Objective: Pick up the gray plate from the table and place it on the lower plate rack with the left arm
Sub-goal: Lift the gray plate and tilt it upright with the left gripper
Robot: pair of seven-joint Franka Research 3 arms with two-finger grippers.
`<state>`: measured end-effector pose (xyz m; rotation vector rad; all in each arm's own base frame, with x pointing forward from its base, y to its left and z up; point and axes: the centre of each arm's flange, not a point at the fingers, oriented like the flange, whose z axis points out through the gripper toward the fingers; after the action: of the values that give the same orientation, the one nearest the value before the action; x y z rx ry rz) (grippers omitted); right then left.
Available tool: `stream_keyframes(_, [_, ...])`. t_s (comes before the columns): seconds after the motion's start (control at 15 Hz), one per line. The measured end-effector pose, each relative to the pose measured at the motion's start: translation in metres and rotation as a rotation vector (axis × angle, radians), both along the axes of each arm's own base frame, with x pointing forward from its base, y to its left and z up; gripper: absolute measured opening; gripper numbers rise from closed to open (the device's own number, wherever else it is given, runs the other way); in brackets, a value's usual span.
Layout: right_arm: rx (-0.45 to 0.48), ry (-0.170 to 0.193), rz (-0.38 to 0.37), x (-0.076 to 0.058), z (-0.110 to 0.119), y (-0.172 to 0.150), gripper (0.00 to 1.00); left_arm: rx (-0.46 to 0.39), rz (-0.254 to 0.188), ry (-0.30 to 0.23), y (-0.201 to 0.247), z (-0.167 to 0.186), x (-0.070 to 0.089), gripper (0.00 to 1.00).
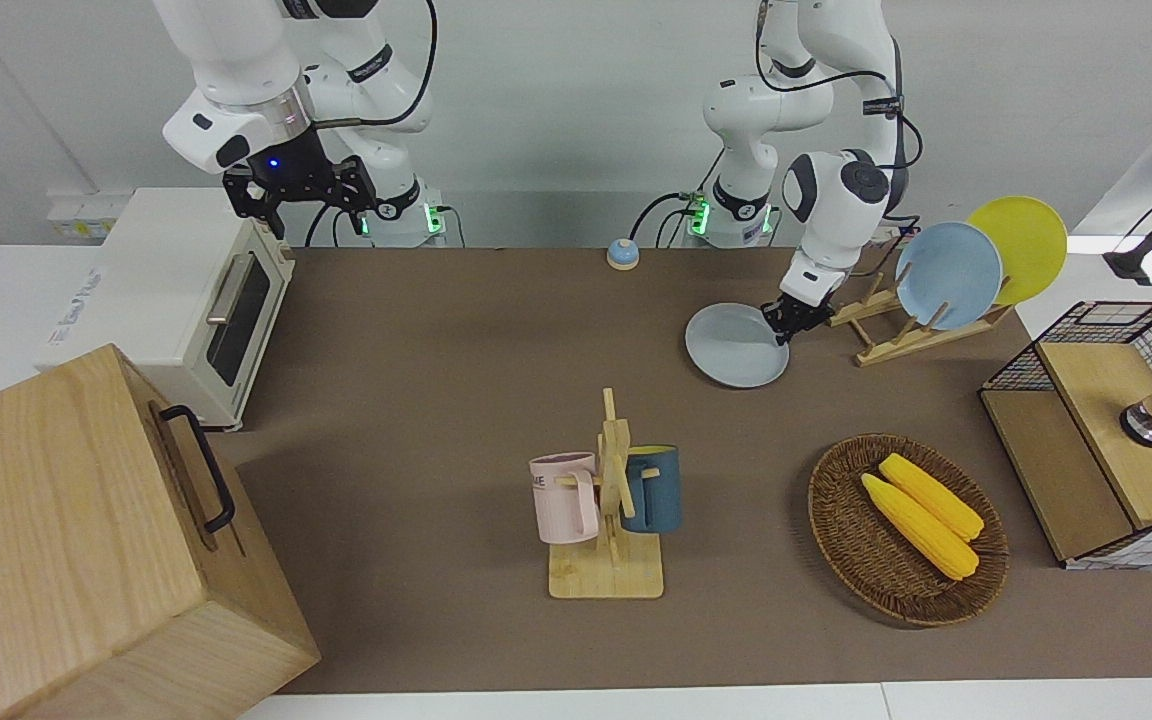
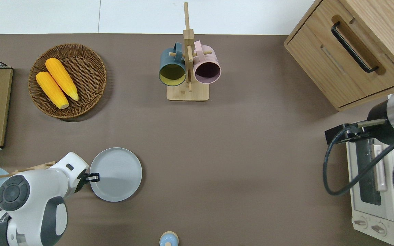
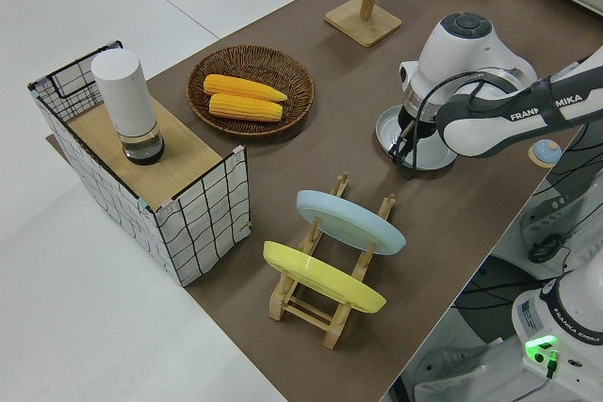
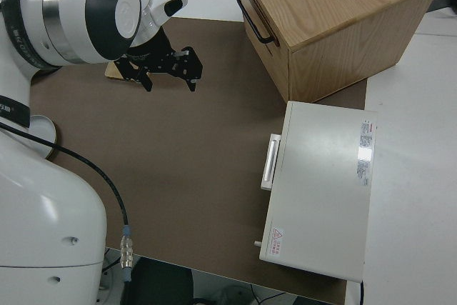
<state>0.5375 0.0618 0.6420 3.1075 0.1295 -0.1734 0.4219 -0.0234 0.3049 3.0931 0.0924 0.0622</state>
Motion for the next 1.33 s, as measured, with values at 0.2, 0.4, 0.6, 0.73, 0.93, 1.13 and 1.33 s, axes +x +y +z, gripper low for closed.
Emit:
stream_keyframes(0.2, [0.000,0.000,0.000,0.000,0.000,0.000,0.99,0.000,0.002,0.000,0.000,0.000,0.000,0.04])
stream_keyframes(0.4, [0.000,0.000,0.000,0.000,0.000,0.000,0.99,0.000,0.002,-0.001,0.000,0.000,0.000,0.04])
stream_keyframes(0.6, [0.000,0.000,0.000,0.000,0.000,0.000,0.99,-0.001,0.001,-0.011,0.000,0.004,0.003,0.04])
stream_keyframes(0.73, [0.000,0.000,0.000,0.000,0.000,0.000,0.99,-0.002,0.000,-0.015,-0.001,0.009,0.007,0.04])
stream_keyframes(0.93, [0.000,0.000,0.000,0.000,0.000,0.000,0.99,-0.007,-0.004,-0.005,-0.003,0.026,0.019,0.04])
stream_keyframes(1.13, [0.000,0.000,0.000,0.000,0.000,0.000,0.99,-0.015,-0.006,0.011,-0.003,0.056,0.033,0.04])
stream_keyframes(1.33, [0.000,0.000,0.000,0.000,0.000,0.000,0.99,-0.023,-0.013,0.040,-0.005,0.091,0.046,0.04])
